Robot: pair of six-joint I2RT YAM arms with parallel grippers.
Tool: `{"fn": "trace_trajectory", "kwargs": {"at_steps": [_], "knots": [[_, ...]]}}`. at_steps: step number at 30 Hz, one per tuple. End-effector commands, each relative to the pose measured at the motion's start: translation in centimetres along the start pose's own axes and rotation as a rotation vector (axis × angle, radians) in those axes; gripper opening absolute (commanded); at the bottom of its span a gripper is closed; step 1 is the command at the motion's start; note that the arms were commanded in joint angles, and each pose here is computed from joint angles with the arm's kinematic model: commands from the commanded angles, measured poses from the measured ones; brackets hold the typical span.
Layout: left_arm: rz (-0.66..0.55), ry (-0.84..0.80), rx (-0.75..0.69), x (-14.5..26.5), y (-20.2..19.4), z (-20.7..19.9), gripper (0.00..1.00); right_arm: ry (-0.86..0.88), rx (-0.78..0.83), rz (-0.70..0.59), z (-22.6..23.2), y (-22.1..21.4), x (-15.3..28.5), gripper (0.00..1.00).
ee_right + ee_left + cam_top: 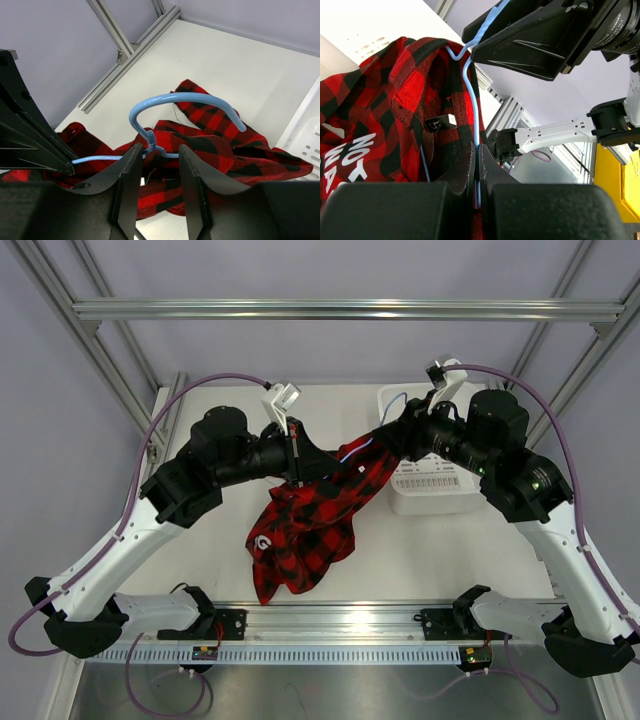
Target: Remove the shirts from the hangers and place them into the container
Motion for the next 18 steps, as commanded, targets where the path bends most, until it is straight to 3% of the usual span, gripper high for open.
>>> {"fn": "trace_trajectory", "kwargs": {"at_steps": [1,14,17,18], "knots": [[-0.100,-0.119,-0.036,0.8,2.5,-2.4,0.00,-0.010,0.032,-0.047,0.1,0.6,-0.6,0.39],[-0.101,-0.152,-0.019,0.5,2.3,-2.6,0.00,-0.010,0.033,-0.056,0.0,0.3,-1.7,0.30],[-0.100,-0.153,-0.019,0.6,2.2,-2.6,0.00,-0.008,0.033,-0.052,-0.1,0.2,-1.9,0.21],[-0.099,-0.152,-0.018,0.6,2.2,-2.6,0.00,-0.009,0.032,-0.057,-0.1,0.3,-1.8,0.08]]}}
Point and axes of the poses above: each gripper's point midway between its finger pads, its own x axis back along the fingers, its own z axis along the line the jaws close on, y = z × x, the point moved 7 cm from there along x, back along the fingers, and after that the axes turned 4 degrees about -x, right-handed, at the moved point
